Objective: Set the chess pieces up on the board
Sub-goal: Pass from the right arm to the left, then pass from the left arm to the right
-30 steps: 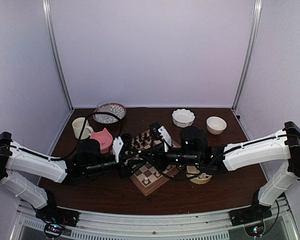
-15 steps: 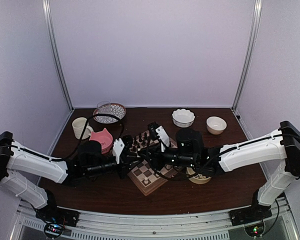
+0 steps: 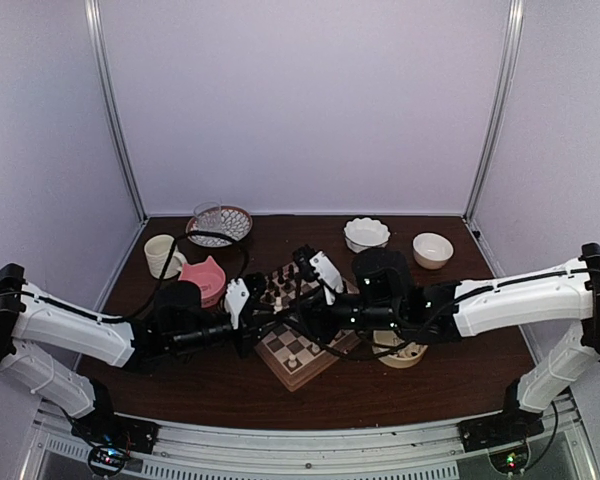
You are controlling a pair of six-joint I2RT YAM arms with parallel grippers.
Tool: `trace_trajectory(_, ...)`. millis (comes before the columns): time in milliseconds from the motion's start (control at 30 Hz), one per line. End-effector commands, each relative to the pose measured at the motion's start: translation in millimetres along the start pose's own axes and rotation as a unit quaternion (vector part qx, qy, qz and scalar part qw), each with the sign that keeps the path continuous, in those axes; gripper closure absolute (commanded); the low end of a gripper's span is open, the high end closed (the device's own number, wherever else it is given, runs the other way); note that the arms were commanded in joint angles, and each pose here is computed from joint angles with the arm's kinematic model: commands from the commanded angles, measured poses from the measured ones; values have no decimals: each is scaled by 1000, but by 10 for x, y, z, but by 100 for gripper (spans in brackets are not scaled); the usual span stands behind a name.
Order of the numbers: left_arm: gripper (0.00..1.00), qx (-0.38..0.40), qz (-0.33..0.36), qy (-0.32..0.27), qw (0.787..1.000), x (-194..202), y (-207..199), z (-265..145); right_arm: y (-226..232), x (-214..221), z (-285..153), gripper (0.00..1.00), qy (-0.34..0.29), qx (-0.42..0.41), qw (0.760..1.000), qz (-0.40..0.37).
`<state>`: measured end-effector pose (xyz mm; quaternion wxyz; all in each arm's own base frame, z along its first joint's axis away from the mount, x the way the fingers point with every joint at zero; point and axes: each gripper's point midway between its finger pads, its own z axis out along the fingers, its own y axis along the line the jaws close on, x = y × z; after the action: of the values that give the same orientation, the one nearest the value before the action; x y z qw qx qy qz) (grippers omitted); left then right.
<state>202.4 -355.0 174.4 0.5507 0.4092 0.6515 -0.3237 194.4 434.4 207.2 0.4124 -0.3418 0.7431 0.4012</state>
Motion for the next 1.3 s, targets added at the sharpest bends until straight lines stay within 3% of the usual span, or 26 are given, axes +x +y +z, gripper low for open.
trace_trajectory(0,92,-6,41,-62,997,-209,2,-79,82,-259,-263,53,14,7,1000,-5)
trace_trajectory(400,92,11,97,-57,994,-134,-119,3,1,-171,-265,53,91,10,995,40)
trace_trajectory(833,93,-73,167,26,983,48,0,178,-121,63,-30,56,141,36,986,77)
trace_trajectory(1267,91,-104,217,52,969,88,-48,254,-231,149,48,76,148,41,982,109)
